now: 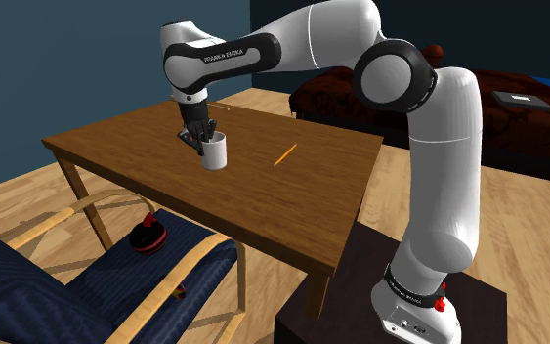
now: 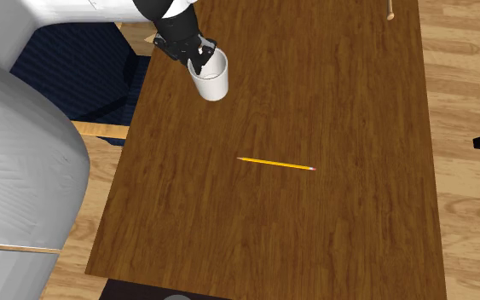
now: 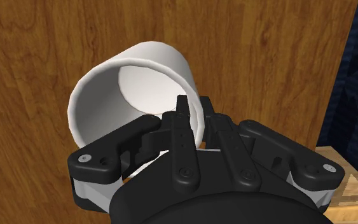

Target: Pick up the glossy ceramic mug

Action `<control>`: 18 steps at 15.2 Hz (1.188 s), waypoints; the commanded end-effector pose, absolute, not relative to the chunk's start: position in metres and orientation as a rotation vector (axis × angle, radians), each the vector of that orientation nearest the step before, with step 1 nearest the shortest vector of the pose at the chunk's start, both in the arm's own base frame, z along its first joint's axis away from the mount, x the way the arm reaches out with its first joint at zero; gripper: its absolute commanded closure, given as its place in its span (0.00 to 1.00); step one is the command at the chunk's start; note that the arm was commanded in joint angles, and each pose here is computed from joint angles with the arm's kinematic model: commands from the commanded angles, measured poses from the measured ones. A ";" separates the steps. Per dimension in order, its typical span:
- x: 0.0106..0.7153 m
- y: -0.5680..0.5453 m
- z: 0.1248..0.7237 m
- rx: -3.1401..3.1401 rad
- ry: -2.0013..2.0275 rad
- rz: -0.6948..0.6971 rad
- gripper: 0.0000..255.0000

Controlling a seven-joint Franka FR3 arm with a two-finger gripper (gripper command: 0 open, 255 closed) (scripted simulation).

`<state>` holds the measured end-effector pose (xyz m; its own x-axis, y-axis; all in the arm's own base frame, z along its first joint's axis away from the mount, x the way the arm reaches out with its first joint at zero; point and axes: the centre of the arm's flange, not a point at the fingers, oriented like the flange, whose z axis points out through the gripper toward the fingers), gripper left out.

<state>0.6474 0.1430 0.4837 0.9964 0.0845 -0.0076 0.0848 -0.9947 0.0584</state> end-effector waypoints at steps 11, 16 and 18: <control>0.648 0.143 0.509 3.080 0.131 -0.008 1.00; 0.648 0.143 0.536 3.080 0.131 -0.008 1.00; 0.648 0.143 0.546 3.080 0.131 -0.008 1.00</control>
